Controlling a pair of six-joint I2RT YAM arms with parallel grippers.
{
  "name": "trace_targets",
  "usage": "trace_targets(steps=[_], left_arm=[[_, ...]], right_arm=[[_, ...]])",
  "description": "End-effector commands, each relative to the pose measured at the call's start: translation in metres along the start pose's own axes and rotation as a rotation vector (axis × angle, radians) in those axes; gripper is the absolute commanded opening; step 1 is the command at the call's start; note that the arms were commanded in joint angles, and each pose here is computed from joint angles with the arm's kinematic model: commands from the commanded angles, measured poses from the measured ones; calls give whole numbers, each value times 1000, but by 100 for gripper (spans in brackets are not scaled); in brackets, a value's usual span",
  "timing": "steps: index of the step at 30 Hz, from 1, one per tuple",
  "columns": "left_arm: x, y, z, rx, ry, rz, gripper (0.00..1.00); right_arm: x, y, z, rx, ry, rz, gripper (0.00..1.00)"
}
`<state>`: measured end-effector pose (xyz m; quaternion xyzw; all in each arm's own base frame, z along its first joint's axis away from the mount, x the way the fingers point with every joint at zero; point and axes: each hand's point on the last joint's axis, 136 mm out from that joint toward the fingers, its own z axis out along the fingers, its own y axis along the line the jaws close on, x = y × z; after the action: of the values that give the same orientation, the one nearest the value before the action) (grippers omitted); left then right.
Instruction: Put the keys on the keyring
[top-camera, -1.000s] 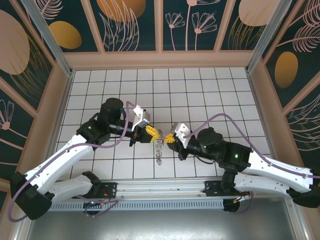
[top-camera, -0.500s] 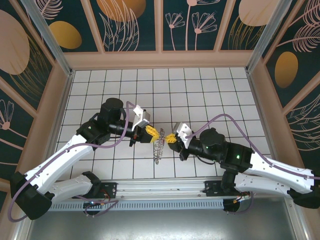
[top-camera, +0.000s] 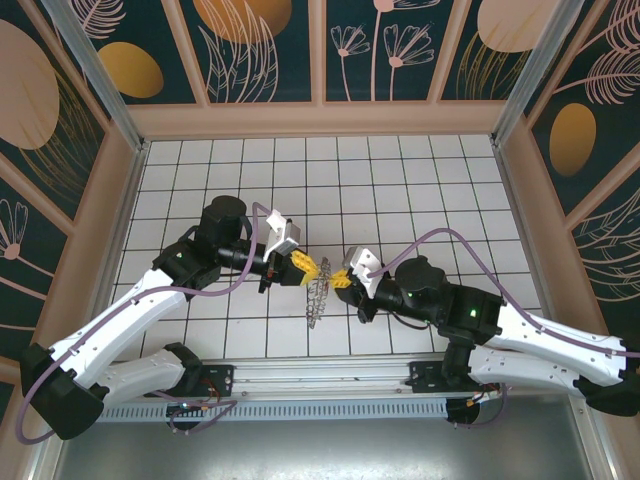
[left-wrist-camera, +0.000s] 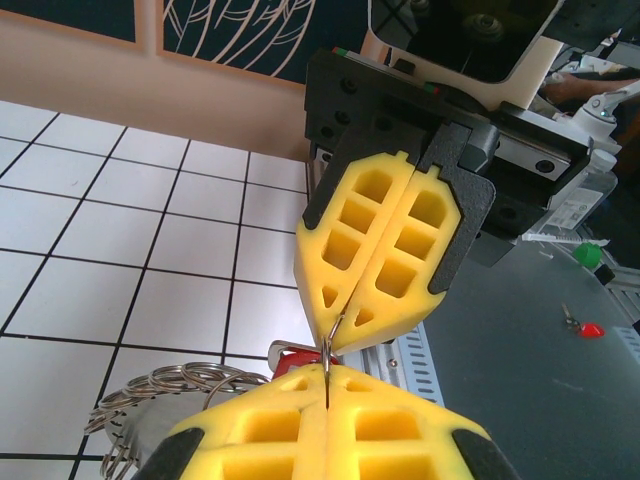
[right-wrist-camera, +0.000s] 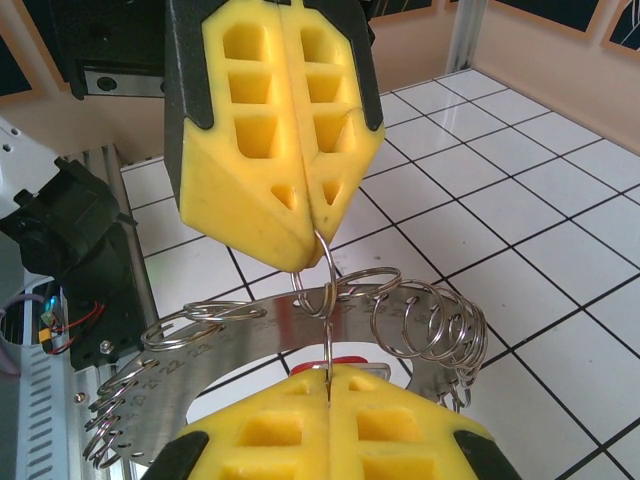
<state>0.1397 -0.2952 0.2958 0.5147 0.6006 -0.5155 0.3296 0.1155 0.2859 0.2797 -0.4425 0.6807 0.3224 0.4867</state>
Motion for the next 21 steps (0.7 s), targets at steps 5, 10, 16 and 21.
trace_targets(steps=[5, 10, 16, 21], left_arm=[[-18, -6, -2, 7, -39, 62, 0], [-18, -6, -2, 8, -39, 62, 0], [-18, -6, -2, 10, -39, 60, 0], [-18, -6, -2, 8, -40, 62, 0]], right_arm=[[-14, 6, -2, -32, -46, -2, 0], [-11, 7, 0, -38, -39, 1, 0], [-14, 7, -2, -36, -50, -7, 0], [-15, 3, -1, -11, -51, -4, 0]])
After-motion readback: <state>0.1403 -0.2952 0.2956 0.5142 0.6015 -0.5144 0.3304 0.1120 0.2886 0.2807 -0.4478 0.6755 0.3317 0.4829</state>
